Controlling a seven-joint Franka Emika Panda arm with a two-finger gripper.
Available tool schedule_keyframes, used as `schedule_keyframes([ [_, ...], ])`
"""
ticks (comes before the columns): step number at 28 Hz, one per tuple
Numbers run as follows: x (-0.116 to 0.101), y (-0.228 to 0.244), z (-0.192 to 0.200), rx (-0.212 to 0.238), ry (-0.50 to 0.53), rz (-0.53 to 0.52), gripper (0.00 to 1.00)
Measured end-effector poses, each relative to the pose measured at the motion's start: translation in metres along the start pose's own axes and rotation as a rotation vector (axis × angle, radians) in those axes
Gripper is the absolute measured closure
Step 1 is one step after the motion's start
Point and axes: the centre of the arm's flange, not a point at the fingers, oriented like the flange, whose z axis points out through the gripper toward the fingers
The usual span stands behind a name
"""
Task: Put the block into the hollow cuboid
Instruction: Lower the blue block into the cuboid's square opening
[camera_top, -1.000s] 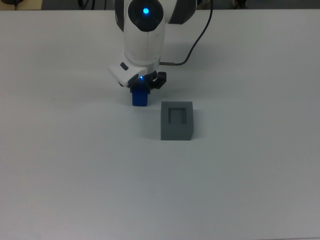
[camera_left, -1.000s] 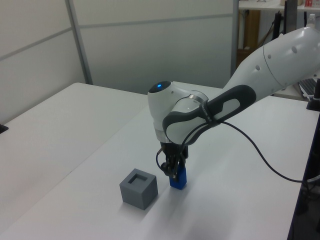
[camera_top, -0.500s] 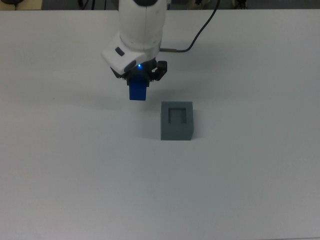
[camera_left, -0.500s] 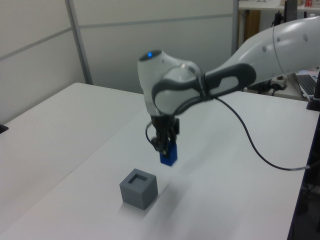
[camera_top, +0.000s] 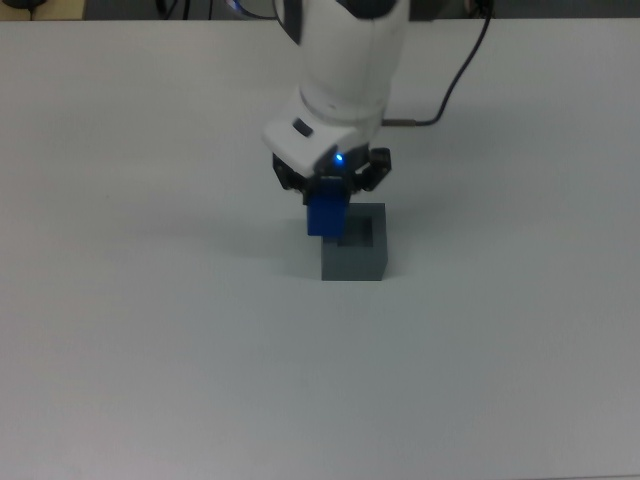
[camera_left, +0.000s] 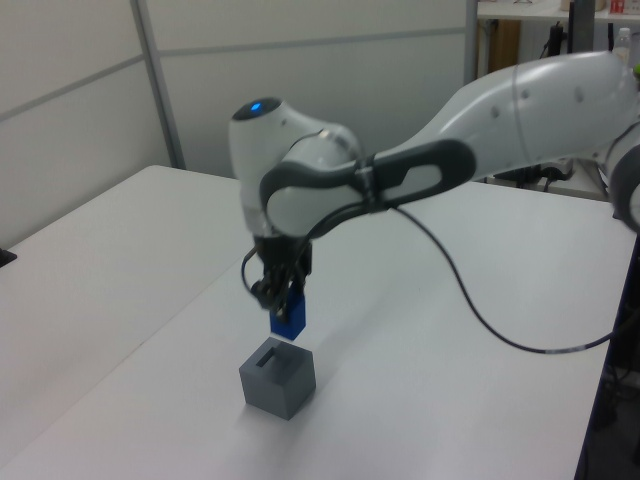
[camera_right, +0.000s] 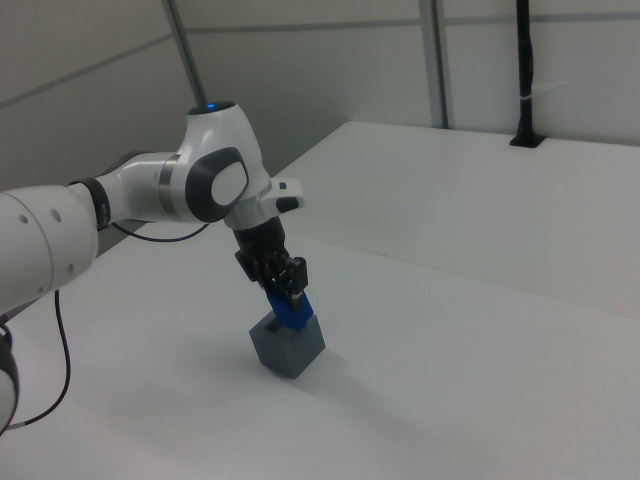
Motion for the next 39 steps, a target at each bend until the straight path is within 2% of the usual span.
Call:
schedule_keyframes([
  [4, 0.005, -0.014, 0.01, -0.001, -0.008, 0.005, 0.49],
  [18, 0.003, -0.032, 0.011, 0.0, -0.008, 0.139, 0.49],
  [39, 0.001, -0.039, 0.022, -0.001, -0.028, 0.098, 0.49],
])
